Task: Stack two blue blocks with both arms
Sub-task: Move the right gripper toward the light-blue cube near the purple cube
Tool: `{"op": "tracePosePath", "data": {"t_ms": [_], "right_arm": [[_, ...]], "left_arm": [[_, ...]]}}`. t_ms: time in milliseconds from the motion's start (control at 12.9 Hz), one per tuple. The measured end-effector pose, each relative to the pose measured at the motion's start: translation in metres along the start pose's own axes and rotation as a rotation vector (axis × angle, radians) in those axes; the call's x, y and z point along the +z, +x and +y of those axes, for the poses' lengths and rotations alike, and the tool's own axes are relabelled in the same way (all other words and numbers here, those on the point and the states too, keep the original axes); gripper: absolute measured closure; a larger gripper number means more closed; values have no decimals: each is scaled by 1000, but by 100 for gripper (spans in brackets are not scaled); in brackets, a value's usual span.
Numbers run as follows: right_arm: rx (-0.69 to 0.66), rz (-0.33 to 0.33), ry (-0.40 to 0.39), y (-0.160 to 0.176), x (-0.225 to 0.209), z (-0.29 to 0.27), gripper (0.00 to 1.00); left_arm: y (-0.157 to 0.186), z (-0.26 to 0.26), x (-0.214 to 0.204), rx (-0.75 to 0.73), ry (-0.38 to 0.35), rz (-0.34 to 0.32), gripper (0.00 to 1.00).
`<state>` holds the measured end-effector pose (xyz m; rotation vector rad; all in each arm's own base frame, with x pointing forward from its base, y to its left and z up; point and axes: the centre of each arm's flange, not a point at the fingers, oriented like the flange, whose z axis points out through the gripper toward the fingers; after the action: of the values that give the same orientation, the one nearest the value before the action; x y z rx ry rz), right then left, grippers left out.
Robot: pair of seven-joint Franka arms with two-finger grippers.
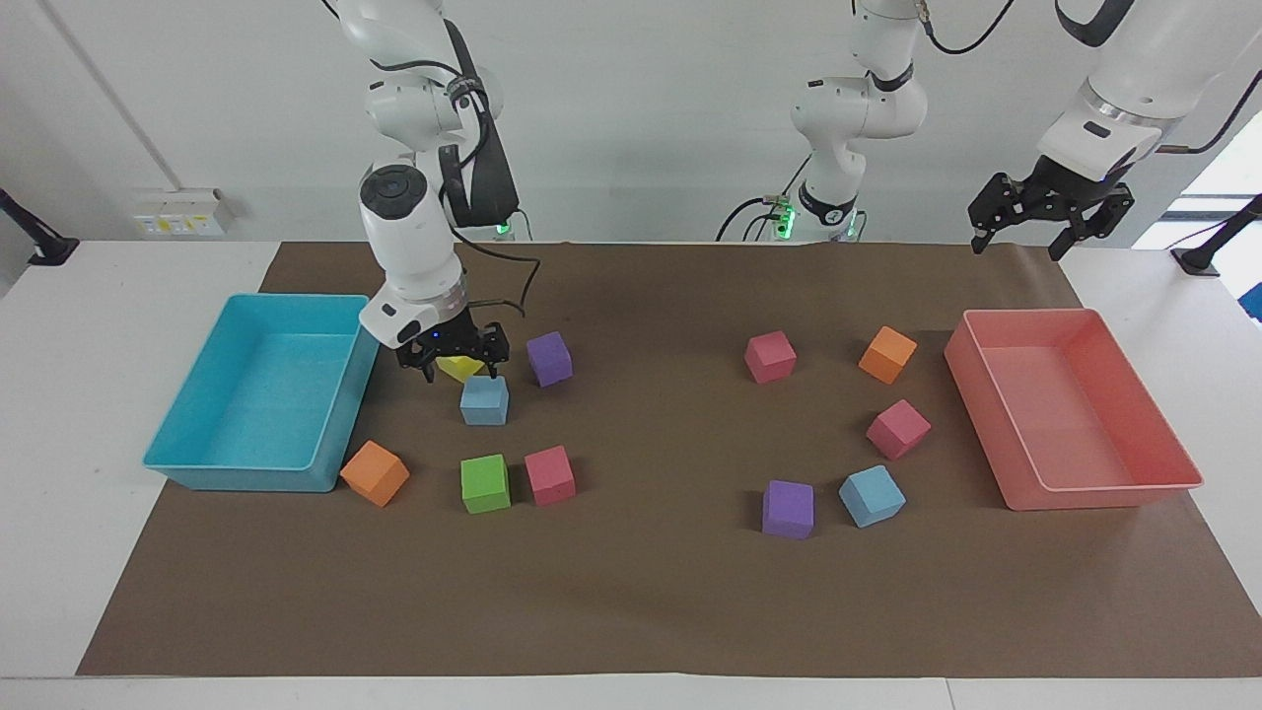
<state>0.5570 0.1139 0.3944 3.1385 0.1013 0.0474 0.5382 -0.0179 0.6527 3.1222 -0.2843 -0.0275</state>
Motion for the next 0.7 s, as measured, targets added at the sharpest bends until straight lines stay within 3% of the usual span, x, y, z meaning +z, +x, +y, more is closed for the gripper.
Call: {"op": "tracePosePath", "data": {"t_ms": [699], "right_arm": [[2,-27,54,-9,56,-1,0]], "left_arm": [[0,0,0,0,0,0,0]]}}
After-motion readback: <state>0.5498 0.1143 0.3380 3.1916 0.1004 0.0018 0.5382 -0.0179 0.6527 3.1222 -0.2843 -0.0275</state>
